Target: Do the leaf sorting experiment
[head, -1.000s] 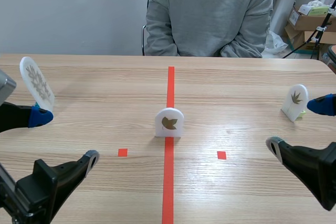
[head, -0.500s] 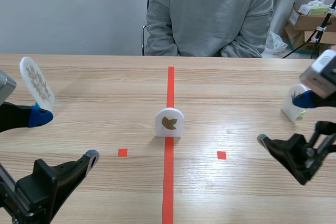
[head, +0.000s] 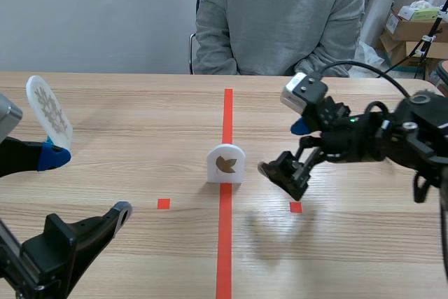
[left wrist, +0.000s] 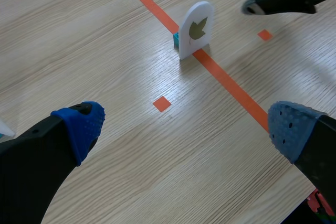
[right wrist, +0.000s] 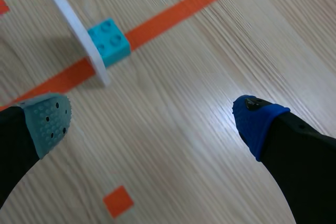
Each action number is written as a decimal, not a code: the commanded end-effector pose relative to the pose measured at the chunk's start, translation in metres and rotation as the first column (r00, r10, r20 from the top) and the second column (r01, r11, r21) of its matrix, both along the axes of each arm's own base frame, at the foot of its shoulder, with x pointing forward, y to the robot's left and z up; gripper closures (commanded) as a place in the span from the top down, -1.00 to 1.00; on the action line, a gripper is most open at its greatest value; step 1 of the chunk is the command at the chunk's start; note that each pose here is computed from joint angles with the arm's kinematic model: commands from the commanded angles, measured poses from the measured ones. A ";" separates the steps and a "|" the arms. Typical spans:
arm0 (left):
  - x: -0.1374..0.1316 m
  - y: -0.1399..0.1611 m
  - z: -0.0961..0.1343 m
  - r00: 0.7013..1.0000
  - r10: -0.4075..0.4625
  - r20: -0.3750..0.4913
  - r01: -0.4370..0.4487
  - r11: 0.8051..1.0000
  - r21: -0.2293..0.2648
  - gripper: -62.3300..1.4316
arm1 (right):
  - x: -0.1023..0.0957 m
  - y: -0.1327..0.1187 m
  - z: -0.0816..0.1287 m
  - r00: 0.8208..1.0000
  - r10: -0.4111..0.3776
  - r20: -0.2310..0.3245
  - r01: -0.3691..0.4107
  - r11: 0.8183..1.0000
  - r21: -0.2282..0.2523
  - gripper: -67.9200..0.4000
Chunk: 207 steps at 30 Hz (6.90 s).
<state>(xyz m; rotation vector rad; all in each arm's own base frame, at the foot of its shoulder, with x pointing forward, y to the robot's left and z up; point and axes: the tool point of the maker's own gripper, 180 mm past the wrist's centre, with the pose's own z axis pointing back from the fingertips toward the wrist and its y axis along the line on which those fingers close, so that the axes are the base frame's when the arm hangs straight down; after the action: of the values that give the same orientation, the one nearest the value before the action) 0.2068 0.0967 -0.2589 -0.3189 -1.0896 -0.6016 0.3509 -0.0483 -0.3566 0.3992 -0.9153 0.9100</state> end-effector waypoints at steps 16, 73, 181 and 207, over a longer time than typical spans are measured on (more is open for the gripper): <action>0.002 -0.002 0.006 1.000 0.006 0.019 -0.005 1.000 -0.020 1.00 | -0.004 0.080 -0.011 0.993 0.116 -0.039 -0.111 0.989 0.100 0.73; 0.002 -0.002 0.006 1.000 0.006 0.019 -0.005 1.000 -0.020 1.00 | 0.008 -0.200 0.014 0.775 -0.623 0.105 0.626 0.780 0.012 -0.94; 0.002 -0.001 0.003 1.000 0.006 0.006 -0.006 1.000 -0.009 1.00 | -0.128 -0.109 0.116 0.937 -0.331 0.109 0.309 0.934 0.177 1.00; 0.002 -0.001 0.003 1.000 0.006 0.007 -0.006 1.000 -0.009 1.00 | -0.128 -0.109 0.116 0.937 -0.330 0.109 0.309 0.935 0.177 1.00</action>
<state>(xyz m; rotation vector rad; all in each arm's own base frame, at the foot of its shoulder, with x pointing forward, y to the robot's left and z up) 0.2058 0.0977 -0.2618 -0.3128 -1.0723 -0.6035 0.2196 -0.1592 -0.2470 0.2986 -1.1183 0.5680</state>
